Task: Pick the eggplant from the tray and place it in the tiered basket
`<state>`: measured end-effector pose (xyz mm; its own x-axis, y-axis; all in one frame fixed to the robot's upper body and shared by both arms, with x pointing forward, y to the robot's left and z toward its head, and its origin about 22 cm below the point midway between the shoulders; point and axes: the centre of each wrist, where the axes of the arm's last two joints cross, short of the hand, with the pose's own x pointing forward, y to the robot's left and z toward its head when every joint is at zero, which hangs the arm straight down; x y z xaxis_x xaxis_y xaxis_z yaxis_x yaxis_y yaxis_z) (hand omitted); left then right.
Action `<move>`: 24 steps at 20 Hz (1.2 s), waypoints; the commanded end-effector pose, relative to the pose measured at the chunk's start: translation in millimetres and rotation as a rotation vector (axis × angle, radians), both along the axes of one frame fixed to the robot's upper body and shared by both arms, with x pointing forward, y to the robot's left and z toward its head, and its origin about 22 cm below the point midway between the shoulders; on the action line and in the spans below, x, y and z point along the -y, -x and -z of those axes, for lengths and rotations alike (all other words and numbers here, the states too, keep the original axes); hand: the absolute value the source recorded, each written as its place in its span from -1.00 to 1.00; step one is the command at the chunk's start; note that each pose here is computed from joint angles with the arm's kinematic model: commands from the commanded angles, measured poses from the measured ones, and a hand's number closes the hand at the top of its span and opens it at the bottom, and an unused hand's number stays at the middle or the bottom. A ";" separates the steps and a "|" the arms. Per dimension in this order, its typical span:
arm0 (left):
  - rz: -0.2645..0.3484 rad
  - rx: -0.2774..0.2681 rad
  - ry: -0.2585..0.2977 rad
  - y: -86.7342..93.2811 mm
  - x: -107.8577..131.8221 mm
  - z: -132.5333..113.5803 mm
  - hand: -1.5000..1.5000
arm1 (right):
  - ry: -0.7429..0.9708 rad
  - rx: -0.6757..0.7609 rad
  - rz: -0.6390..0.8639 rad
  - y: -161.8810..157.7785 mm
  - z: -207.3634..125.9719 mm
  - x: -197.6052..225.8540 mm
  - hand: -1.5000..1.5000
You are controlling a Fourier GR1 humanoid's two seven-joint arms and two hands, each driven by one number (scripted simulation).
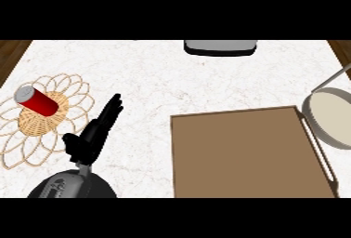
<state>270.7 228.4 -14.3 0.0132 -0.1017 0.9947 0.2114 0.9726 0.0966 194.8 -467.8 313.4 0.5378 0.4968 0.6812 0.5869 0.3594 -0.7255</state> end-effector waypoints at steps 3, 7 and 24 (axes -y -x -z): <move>0.032 0.009 0.003 11.7 8.2 12.9 0.00 | -0.031 -0.047 -0.014 -56.7 -8.0 3.0 1.00; 0.009 -0.012 0.009 -14.8 -13.9 -9.7 0.00 | -0.041 -0.074 -0.072 -91.4 6.0 1.5 1.00; -0.002 0.000 0.006 -2.3 -13.4 7.2 0.00 | -0.273 -0.004 -0.195 -182.6 68.0 -37.7 1.00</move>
<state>274.7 232.6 -24.5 0.0173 -0.0994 0.9949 0.2152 0.9721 0.0933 369.0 -443.6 254.0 0.4774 0.4348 0.7636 0.4982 0.5819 -0.6428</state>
